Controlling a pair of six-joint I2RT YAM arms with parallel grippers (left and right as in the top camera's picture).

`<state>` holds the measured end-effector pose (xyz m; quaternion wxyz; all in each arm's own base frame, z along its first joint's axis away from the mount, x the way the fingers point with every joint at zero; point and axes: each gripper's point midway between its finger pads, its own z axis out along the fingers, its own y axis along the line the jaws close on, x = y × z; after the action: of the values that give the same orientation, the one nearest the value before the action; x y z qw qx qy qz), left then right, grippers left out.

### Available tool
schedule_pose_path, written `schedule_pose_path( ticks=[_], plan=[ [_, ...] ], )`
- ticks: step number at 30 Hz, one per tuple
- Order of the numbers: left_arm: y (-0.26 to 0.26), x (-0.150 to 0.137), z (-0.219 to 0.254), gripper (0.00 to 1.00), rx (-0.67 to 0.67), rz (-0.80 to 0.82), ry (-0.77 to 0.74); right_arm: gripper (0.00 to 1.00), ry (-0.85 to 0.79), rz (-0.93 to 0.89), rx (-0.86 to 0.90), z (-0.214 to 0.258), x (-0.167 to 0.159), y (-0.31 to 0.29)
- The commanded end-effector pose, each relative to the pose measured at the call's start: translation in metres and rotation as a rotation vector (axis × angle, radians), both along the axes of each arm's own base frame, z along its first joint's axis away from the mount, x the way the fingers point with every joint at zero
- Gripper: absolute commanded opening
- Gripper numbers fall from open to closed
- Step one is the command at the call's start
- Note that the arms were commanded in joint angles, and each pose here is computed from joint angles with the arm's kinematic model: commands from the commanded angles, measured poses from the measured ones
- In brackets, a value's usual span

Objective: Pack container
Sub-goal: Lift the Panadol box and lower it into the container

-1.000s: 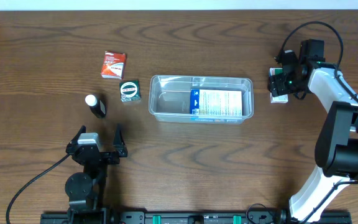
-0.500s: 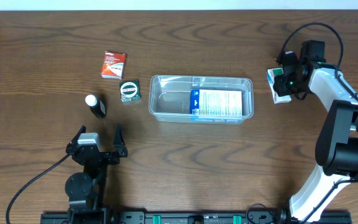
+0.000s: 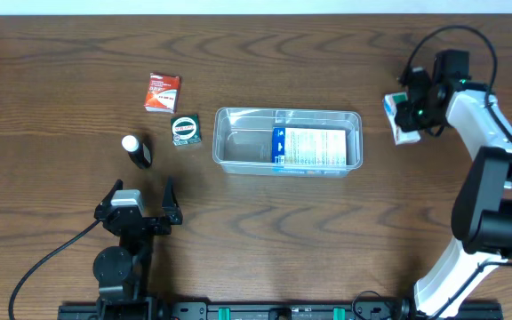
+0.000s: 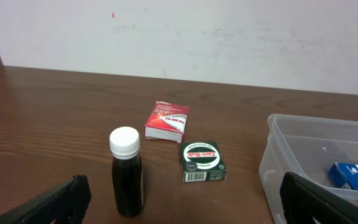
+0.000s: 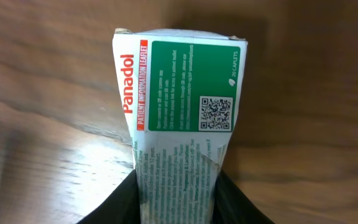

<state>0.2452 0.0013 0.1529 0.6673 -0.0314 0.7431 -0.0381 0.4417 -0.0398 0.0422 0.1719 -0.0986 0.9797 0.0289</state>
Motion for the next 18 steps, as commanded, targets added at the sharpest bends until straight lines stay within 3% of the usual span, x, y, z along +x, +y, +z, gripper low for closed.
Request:
schedule_pose_path(
  ticks=[1, 11, 18],
  plan=[
    [-0.001, -0.001, -0.017, 0.98, -0.001, -0.005, 0.051, 0.29, -0.169, -0.004, -0.016, 0.076, 0.023, 0.001],
    [-0.001, -0.001, -0.017, 0.98, -0.001, -0.005, 0.051, 0.29, -0.358, 0.141, -0.015, 0.180, 0.008, 0.068],
    [-0.001, -0.001, -0.017, 0.98, -0.001, -0.006, 0.051, 0.14, -0.351, 0.312, 0.016, 0.203, -0.034, 0.140]
  ],
)
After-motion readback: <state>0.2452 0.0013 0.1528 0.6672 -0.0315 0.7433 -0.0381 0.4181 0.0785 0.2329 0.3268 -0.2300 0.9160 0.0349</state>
